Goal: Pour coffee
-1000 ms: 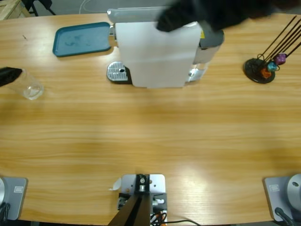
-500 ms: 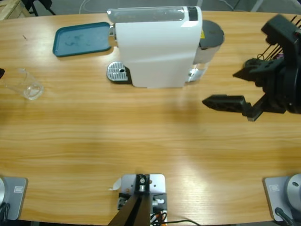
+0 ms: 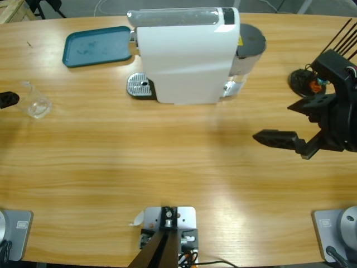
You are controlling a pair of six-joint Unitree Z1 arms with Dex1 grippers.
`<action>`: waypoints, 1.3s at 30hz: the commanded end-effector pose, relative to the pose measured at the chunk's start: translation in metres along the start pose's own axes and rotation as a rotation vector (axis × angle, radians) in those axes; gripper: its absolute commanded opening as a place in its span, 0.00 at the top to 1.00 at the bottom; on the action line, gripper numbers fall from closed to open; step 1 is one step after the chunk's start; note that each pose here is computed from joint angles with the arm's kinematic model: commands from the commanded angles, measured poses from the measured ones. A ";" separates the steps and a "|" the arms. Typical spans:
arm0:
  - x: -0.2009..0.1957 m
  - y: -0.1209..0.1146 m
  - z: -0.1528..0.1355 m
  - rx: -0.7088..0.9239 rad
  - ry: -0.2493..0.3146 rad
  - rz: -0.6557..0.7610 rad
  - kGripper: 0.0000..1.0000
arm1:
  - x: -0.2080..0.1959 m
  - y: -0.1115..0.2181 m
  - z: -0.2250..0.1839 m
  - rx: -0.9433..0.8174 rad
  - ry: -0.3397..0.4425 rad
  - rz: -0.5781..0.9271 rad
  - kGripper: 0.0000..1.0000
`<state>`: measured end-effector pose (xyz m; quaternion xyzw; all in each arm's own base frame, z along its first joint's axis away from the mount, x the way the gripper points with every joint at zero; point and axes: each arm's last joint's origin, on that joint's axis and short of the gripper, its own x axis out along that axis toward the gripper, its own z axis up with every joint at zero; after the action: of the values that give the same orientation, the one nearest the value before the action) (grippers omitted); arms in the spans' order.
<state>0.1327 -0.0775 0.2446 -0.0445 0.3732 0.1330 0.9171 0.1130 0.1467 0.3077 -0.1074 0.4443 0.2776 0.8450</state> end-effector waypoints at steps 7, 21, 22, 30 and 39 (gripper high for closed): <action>0.032 -0.017 -0.005 0.019 0.018 0.049 0.00 | 0.031 0.000 0.010 0.032 0.056 -0.074 0.00; 0.058 -0.032 -0.016 0.031 0.008 0.074 0.07 | 0.038 0.000 0.006 0.032 0.093 -0.078 0.00; 0.058 -0.031 -0.017 0.033 0.003 0.077 0.13 | 0.038 0.000 0.006 0.033 0.094 -0.079 0.00; 0.060 -0.026 -0.025 0.093 -0.003 0.066 0.89 | 0.042 0.001 0.007 0.031 0.107 -0.082 0.00; 0.051 -0.018 -0.024 0.059 -0.054 0.031 0.97 | 0.046 0.001 0.008 0.042 0.105 -0.077 0.00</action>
<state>0.1629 -0.0944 0.1898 -0.0067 0.3655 0.1366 0.9207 0.1330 0.1665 0.2877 -0.1174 0.4710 0.2465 0.8388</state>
